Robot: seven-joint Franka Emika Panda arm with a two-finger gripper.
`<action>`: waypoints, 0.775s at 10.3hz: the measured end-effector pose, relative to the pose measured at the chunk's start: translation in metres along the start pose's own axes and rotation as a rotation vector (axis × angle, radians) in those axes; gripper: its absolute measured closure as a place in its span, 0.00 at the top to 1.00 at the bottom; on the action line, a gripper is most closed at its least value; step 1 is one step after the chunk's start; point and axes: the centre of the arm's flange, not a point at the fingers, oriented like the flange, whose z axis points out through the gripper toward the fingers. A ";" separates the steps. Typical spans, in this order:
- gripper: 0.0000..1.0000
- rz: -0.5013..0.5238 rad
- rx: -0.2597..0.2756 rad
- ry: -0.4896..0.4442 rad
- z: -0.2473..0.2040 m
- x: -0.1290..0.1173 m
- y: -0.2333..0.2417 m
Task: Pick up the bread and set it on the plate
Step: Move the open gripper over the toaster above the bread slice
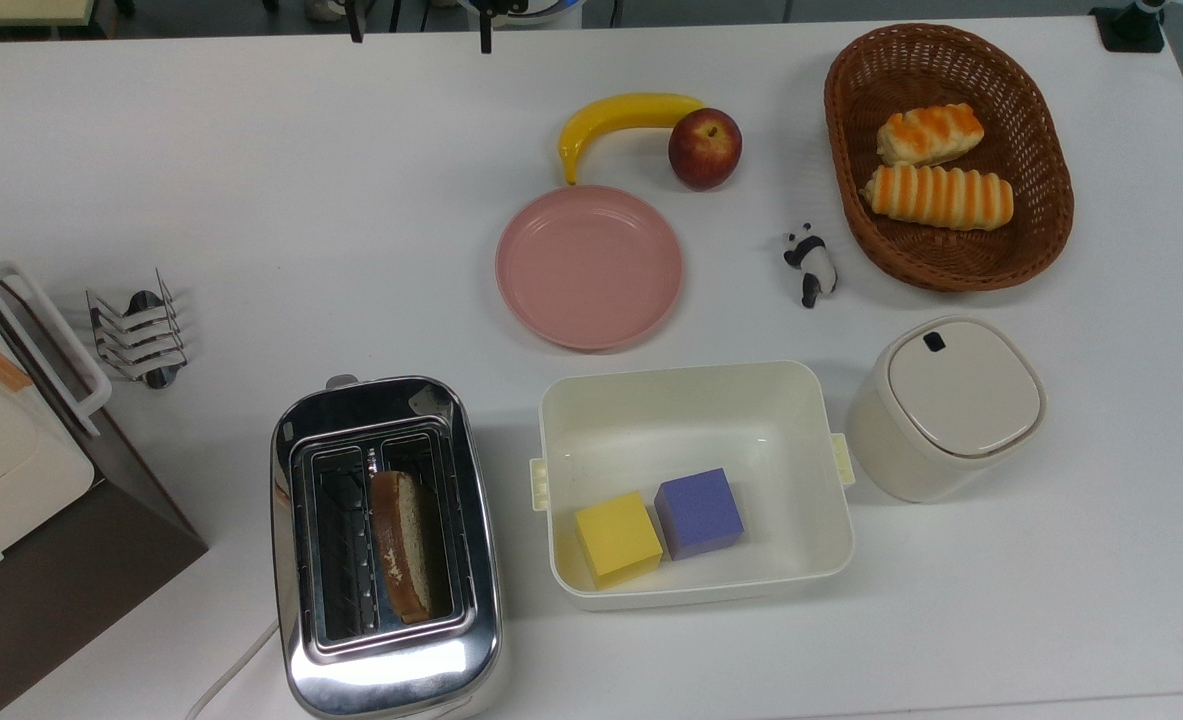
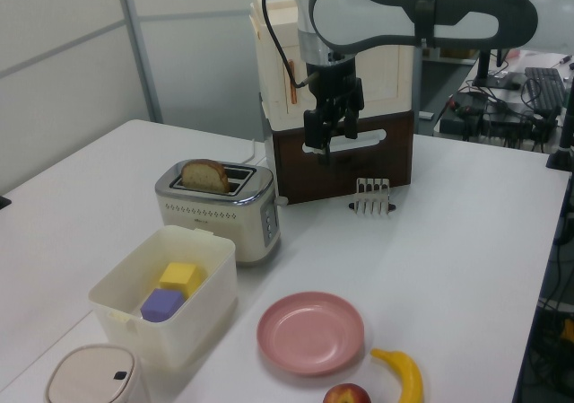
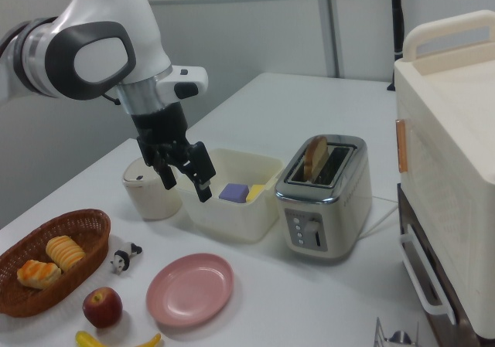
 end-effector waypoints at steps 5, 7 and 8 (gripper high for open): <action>1.00 -0.037 0.000 0.018 0.002 0.004 0.002; 1.00 -0.040 -0.002 0.071 0.007 0.017 0.000; 1.00 -0.042 -0.002 0.101 0.012 0.026 -0.001</action>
